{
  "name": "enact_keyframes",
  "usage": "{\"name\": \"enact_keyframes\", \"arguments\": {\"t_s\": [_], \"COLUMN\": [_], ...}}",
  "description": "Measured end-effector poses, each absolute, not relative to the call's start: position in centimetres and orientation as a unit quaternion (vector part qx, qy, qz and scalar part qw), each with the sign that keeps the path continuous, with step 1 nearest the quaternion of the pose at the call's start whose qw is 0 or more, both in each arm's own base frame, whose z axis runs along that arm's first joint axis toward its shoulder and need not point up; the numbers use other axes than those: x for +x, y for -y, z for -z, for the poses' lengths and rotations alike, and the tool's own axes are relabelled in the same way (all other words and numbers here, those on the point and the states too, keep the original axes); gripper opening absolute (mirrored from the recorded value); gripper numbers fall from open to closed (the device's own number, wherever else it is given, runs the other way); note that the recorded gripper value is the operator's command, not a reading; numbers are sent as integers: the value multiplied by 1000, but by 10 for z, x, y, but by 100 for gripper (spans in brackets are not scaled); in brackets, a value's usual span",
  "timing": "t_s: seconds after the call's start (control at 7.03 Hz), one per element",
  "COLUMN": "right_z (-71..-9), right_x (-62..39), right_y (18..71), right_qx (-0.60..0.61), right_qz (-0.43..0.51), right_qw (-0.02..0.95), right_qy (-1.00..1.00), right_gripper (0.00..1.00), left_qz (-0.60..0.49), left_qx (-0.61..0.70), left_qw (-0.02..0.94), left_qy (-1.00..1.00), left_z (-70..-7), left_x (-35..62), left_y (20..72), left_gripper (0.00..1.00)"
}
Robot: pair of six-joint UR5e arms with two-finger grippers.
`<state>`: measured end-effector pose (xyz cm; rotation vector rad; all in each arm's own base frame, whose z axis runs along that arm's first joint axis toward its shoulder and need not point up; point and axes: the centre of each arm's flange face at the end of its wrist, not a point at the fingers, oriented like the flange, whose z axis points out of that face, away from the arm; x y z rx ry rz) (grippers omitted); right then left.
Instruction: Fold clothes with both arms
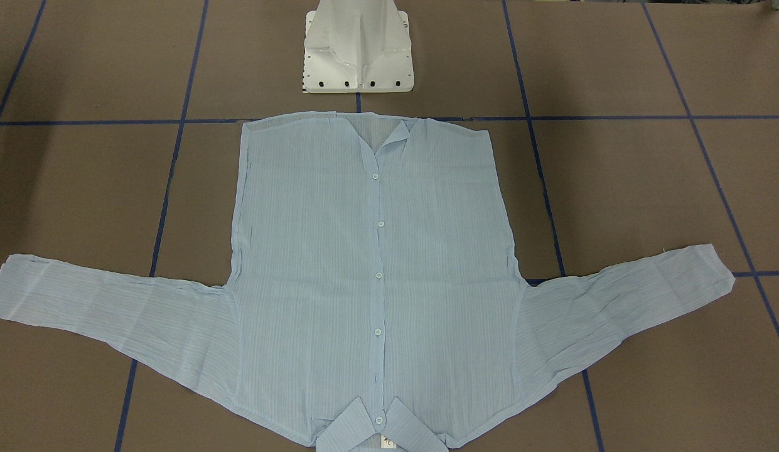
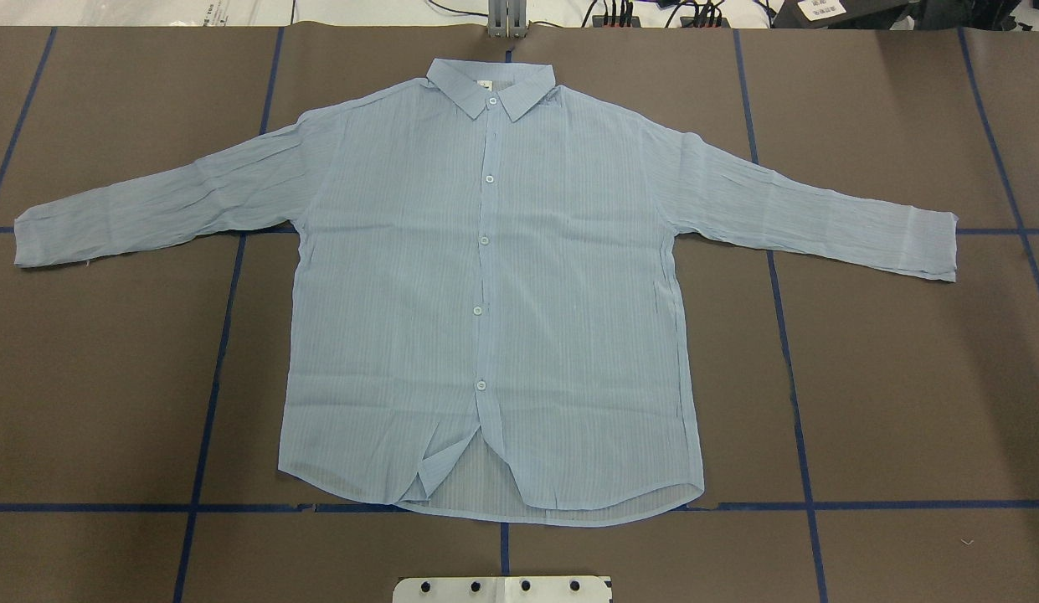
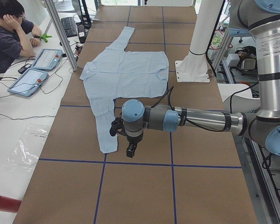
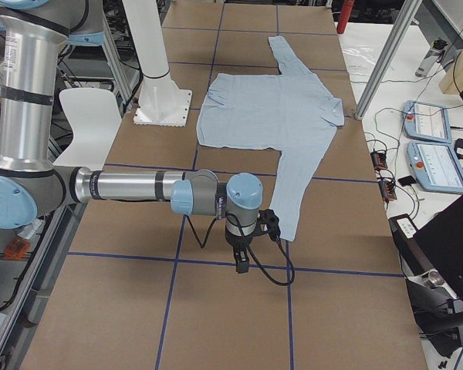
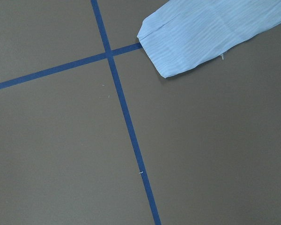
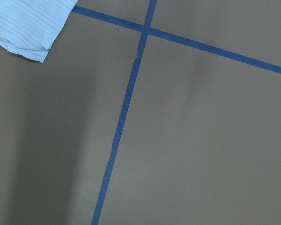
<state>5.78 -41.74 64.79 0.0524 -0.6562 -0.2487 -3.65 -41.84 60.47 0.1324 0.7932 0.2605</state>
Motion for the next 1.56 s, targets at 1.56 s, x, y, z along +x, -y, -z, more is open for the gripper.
{"name": "enact_keyframes", "arguments": {"t_s": [1.56], "right_z": [-577], "right_x": [14], "right_y": [502], "right_qx": [191], "right_qz": [141], "right_qw": [914], "right_qy": [330], "right_gripper": [100], "left_qz": [-147], "left_qx": [272], "left_qw": [887], "left_qy": [-343], "left_z": [-511], "left_x": [-37], "left_y": [504], "left_gripper": [100]}}
